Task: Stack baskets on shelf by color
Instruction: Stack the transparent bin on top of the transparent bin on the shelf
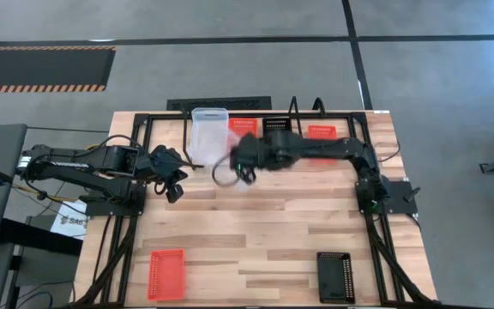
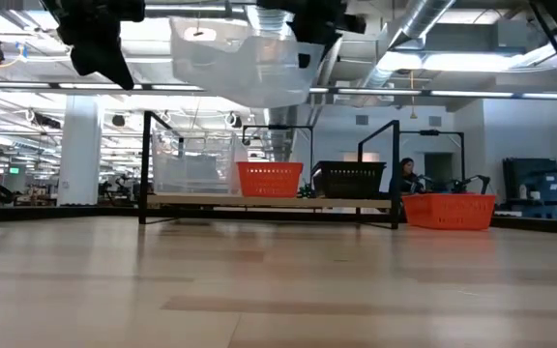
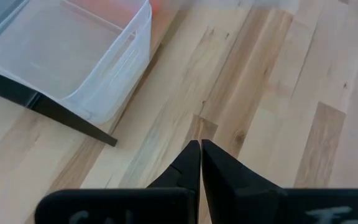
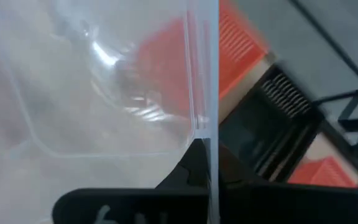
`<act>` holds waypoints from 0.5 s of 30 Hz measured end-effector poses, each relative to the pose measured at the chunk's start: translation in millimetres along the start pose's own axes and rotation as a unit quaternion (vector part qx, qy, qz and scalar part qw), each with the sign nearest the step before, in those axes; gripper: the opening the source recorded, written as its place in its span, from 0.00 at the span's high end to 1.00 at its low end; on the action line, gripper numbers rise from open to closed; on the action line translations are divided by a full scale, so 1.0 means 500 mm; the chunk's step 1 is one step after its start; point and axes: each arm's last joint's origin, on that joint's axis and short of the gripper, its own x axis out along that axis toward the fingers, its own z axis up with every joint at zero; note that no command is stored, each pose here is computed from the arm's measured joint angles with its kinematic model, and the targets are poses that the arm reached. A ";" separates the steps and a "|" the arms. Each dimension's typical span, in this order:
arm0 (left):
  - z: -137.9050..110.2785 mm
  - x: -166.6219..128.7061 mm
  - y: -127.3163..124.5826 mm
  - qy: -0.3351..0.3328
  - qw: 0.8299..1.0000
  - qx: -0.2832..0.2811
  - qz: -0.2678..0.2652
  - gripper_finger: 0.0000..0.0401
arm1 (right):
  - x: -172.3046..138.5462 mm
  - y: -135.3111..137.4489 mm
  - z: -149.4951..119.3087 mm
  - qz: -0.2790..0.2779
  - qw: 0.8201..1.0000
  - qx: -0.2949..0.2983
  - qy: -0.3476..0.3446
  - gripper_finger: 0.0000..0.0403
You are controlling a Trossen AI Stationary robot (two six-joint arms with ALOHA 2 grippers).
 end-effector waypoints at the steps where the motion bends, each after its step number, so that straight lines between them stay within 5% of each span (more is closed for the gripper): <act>1: 0.000 0.000 0.000 -0.001 1.000 0.000 0.001 1.00 | 0.004 -0.011 0.015 0.000 1.000 0.019 -0.014 1.00; 15: 0.002 0.000 0.004 -0.020 0.999 -0.028 0.035 1.00 | 0.071 -0.108 0.164 0.083 0.954 0.240 -0.159 1.00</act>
